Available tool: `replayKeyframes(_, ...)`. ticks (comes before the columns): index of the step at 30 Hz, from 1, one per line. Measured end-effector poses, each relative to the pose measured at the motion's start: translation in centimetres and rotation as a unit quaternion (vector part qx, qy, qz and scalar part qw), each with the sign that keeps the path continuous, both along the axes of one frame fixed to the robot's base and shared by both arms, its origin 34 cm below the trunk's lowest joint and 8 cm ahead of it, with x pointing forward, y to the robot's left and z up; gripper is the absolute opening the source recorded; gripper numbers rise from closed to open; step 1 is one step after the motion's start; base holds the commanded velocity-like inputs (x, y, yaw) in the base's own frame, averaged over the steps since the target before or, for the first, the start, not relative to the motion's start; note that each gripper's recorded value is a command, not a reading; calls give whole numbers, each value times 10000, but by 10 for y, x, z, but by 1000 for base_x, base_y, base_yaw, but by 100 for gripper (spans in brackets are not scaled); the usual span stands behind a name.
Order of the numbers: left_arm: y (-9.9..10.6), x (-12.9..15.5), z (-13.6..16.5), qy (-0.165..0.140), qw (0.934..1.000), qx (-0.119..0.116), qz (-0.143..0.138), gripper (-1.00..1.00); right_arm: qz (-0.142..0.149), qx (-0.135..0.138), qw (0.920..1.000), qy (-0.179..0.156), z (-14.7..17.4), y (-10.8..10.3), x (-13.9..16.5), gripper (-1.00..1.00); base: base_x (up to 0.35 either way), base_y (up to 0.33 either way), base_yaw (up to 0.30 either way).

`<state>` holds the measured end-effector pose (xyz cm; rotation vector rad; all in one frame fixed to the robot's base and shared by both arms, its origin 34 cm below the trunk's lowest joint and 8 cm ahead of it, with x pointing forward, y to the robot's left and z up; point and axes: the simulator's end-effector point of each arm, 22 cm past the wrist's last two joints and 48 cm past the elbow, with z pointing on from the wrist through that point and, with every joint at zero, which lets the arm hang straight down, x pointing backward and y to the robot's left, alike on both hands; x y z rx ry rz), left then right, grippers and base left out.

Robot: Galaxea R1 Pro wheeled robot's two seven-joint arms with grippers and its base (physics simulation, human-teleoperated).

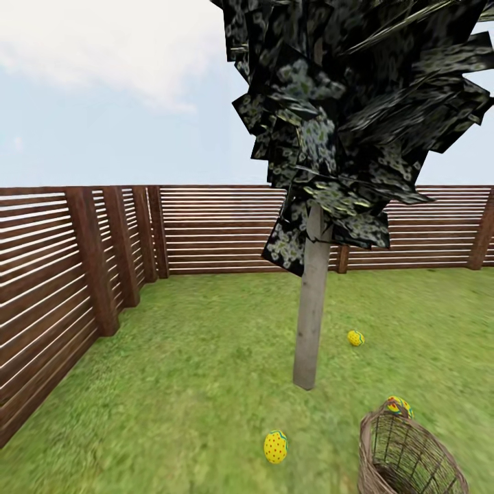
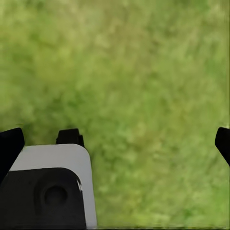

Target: Take the three Easter eggs out of the wicker basket on the lawn in the garden, then place them on the lawn next to a single tree (choose any tree) so that all three eggs are next to the same tree and none are left in the basket.

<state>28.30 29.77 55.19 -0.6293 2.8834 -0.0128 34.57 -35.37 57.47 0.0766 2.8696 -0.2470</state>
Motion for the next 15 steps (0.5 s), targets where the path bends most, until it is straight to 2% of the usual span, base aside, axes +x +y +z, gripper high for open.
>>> replayKeyframes(4,0,-27,0,133,9999,32,-49,100,6,6,9999,128,-2,2,-25,100,0,0,0)
replayKeyframes(15,5,-54,9,233,9996,94,-87,100,6,-1,9998,185,9,1,-36,100,0,0,0)
